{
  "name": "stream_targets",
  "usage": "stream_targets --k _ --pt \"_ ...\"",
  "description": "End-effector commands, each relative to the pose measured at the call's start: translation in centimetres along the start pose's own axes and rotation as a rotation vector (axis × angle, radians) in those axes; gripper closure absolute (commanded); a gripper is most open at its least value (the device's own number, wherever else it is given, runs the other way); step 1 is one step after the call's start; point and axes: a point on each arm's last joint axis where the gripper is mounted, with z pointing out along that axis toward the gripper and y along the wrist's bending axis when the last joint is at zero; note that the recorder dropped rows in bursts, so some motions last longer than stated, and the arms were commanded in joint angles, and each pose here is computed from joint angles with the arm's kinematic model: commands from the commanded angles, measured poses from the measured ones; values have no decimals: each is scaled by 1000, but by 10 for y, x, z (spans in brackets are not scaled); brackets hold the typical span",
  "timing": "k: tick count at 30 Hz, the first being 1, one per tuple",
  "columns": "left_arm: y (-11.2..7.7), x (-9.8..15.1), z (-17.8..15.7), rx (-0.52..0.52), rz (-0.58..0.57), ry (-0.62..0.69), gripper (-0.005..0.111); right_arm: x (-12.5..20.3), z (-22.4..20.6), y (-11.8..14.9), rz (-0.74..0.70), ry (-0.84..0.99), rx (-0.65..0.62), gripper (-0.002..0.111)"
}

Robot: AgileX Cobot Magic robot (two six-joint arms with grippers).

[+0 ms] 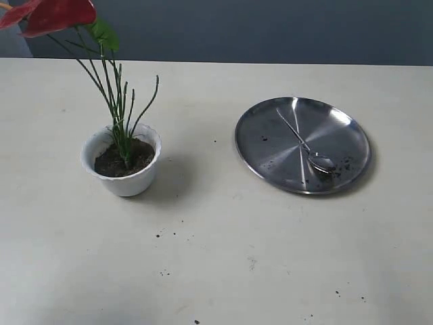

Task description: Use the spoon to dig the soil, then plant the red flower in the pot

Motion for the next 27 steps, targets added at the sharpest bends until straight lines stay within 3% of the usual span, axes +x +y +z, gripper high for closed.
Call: stream_targets --k 1,27 --pt "0 0 0 1 -5 -8 106 1 0 0 -5 -13 2 108" --pt "0 0 0 -1 2 -8 106 1 0 0 4 -13 0 108"
